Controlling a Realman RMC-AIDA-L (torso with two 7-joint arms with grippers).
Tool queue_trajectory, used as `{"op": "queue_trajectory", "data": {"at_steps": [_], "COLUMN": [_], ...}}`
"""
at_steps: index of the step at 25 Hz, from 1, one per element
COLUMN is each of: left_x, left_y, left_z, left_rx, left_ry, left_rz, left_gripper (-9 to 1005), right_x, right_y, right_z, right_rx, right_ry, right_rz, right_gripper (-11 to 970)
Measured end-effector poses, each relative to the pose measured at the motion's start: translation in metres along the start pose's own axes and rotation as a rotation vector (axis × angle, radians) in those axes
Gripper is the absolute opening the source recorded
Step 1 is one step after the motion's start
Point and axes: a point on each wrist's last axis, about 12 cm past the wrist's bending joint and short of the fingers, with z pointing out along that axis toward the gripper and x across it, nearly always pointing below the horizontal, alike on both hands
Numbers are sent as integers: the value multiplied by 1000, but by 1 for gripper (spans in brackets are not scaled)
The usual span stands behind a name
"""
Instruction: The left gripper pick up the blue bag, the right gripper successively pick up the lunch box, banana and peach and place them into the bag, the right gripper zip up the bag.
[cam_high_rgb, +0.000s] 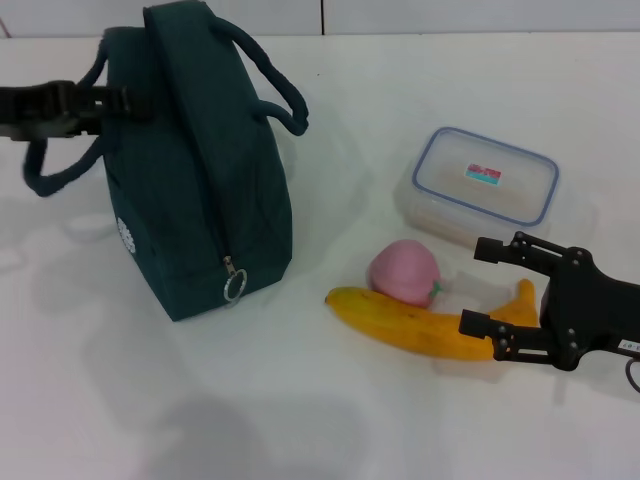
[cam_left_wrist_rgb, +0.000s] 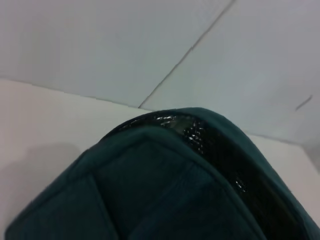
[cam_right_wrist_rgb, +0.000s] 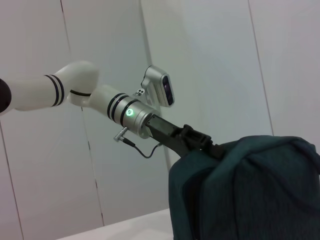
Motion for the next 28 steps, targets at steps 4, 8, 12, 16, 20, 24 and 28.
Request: {"op": "queue_trajectory", "data": {"at_steps": [4, 8, 12, 16, 20, 24, 28], "left_x": [-2, -1, 0, 1, 4, 8, 12], "left_y": [1, 0, -2, -3, -6, -12, -18], "left_z": [0, 0, 0, 0, 0, 1, -1], "left_rx": [-27, -19, -7, -1, 20, 61, 118], "left_ry": [42, 75, 89, 100, 130, 174, 205], "left_rz": [-67, -102, -115, -130, -130, -130, -133], "left_gripper": [795, 754, 604, 419, 242, 103, 76], "right_x": [-1, -2, -2, -3, -4, -9, -14], "right_y": [0, -1, -1, -1, -1, -7, -13], "right_z": [0, 0, 1, 1, -2, -13, -29], "right_rx": [-1, 0, -3, -5, 3, 54, 123], "right_ry": [-9, -11, -12, -14, -26, -48, -77], "right_rz": [0, 1, 1, 19, 27, 38, 55], "right_gripper": [852, 852, 852, 852, 851, 851, 851]}}
